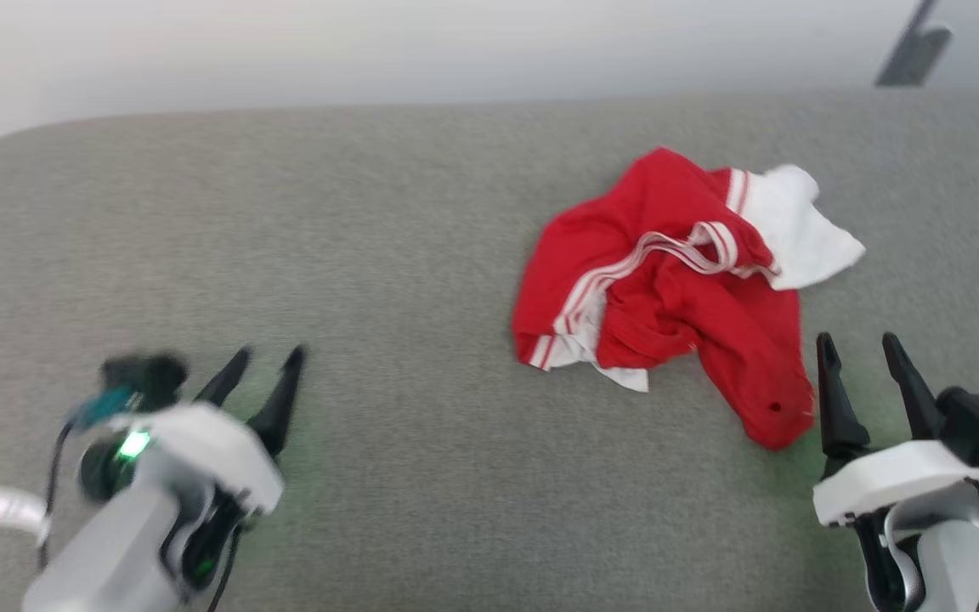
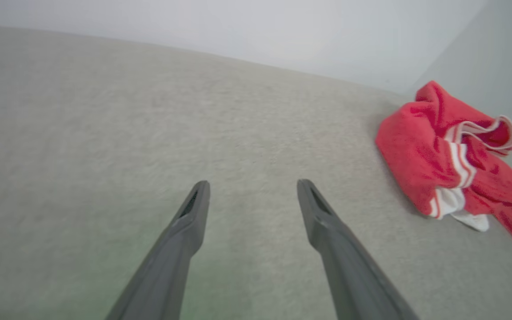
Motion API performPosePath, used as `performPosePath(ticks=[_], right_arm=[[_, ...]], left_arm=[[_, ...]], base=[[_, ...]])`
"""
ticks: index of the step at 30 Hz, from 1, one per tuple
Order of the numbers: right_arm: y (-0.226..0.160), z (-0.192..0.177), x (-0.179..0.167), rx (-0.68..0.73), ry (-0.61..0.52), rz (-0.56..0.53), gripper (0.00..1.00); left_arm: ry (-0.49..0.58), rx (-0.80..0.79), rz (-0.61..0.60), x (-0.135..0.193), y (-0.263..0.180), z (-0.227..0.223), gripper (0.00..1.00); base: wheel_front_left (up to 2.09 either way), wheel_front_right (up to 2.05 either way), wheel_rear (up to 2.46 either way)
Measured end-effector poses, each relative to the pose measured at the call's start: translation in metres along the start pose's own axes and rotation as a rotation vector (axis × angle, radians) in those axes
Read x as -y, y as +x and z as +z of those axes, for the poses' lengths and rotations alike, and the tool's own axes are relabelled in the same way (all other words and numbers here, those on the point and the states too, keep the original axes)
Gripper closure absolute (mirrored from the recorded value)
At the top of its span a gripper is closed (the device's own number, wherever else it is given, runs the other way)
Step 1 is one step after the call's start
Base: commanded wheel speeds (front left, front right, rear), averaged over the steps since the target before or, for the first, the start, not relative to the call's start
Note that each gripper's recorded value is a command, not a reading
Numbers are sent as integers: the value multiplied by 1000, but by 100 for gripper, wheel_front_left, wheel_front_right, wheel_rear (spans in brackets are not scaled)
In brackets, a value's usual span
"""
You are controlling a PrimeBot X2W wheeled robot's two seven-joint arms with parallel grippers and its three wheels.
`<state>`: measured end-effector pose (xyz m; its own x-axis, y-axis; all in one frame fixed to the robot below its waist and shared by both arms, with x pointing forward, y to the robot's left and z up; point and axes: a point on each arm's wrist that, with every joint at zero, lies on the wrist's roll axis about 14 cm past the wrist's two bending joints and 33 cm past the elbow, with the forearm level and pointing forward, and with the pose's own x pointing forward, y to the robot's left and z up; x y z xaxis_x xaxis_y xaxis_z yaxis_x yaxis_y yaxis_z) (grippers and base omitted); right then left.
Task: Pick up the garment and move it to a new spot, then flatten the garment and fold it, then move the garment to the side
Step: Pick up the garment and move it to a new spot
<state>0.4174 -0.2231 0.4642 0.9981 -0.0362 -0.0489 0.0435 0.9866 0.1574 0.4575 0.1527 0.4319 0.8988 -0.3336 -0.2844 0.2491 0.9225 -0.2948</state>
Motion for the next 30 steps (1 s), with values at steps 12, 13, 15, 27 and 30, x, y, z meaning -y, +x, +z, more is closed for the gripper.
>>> performPosePath(ticks=[12,13,15,27,30], right_arm=[[-8,15,-13,35,-20,55,0],[-8,17,-14,41,-21,56,0],[-9,21,-13,53,-24,56,0],[-12,47,-11,133,-27,54,0],[-14,44,-9,125,-25,47,0]], left_arm=[[17,165,286,-59,-107,-10,0],[20,182,294,-58,-111,-8,0],[55,211,299,-56,-116,-2,0],[200,387,311,-37,-133,41,0],[194,371,310,-34,-133,33,0]], base=[[0,0,0],[0,0,0],[0,0,0],[0,0,0],[0,0,0]])
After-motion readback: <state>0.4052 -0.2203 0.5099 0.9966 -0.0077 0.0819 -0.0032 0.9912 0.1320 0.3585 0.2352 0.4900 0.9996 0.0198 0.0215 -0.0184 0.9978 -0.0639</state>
